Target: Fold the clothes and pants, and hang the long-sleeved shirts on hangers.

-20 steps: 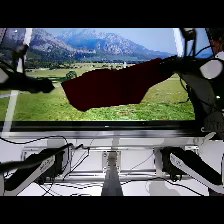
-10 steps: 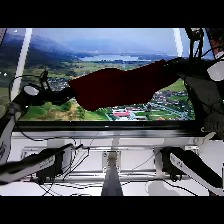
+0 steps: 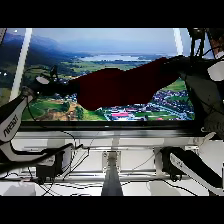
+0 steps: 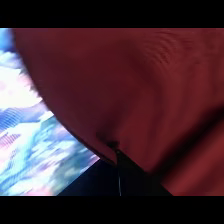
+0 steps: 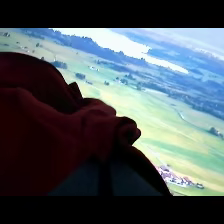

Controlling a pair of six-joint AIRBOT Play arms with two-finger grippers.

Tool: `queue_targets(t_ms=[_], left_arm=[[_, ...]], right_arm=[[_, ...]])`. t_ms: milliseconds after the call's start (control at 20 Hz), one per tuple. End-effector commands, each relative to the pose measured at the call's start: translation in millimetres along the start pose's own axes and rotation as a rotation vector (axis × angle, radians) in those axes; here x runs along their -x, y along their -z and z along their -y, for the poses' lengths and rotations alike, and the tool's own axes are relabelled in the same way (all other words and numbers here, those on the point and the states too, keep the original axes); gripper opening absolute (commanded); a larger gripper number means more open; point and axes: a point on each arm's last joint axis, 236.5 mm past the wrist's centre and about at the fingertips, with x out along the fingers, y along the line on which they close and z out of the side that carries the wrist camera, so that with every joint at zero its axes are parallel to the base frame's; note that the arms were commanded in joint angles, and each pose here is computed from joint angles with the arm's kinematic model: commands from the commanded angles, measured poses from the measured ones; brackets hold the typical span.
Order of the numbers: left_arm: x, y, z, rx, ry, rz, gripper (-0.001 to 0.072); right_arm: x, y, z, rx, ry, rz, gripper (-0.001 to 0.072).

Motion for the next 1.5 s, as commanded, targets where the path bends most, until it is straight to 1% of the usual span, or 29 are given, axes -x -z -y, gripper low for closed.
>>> queue_targets(t_ms=[0, 150, 250, 350, 450, 600, 700, 800, 900, 950, 1050, 1150, 1250, 1350, 1450], left_arm=[[13.3, -29.6, 37.1, -0.148, 0.045, 0.054, 0.0013], [99.8, -96.4, 74.5, -0.33, 0.021, 0.254, 0.0013], [191.1, -135.2, 103.7, -0.453, -0.03, 0.46, 0.0013], [294.4, -154.1, 130.6, -0.562, -0.112, 0.696, 0.0013], [395.2, -148.8, 157.4, -0.63, -0.178, 0.956, 0.0013], [512.5, -106.9, 191.0, -0.704, -0.254, 1.27, 0.0014], [559.9, -74.4, 200.9, -0.749, -0.324, 1.389, 0.0013], [589.3, -46.2, 204.5, -0.773, -0.384, 1.456, 0.0013], [602.0, -28.3, 196.7, -0.729, -0.417, 1.468, 0.0013], [595.2, -24.4, 183.3, -0.689, -0.446, 1.416, 0.0013], [557.9, -28.7, 143.9, -0.613, -0.519, 1.217, 0.0013], [495.5, -43.8, 102.3, -0.549, -0.538, 0.943, 0.0013], [430.4, -65.0, 72.9, -0.513, -0.494, 0.712, 0.0013], [364.5, -92.1, 52.3, -0.521, -0.424, 0.54, 0.0013], [296.1, -108.1, 31.4, -0.518, -0.36, 0.378, 0.0014]], right_arm=[[4.0, -18.0, 12.9, 0.025, 0.056, 0.069, 0.0017], [16.7, -35.3, 33.7, 0.105, 0.154, 0.103, 0.0017], [31.7, -51.8, 41.0, 0.142, 0.196, 0.131, 0.0017], [53.3, -75.2, 42.8, 0.162, 0.225, 0.194, 0.0017], [80.7, -98.2, 39.0, 0.156, 0.236, 0.27, 0.0017], [127.7, -123.4, 26.6, 0.156, 0.236, 0.384, 0.0017], [161.1, -132.3, 14.0, 0.153, 0.222, 0.459, 0.0017], [191.0, -130.3, -3.3, 0.143, 0.186, 0.505, 0.0017], [211.6, -113.5, -26.1, 0.134, 0.118, 0.489, 0.0017], [216.8, -100.1, -37.2, 0.134, 0.081, 0.453, 0.0017], [214.2, -71.1, -57.3, 0.133, -0.002, 0.347, 0.0016], [201.4, -44.5, -73.1, 0.127, -0.087, 0.221, 0.0016], [177.9, -26.3, -73.9, 0.1, -0.127, 0.104, 0.0016], [139.0, -11.6, -66.8, 0.032, -0.15, -0.006, 0.0016], [88.9, 17.3, -59.2, -0.02, -0.178, -0.153, 0.0016]])
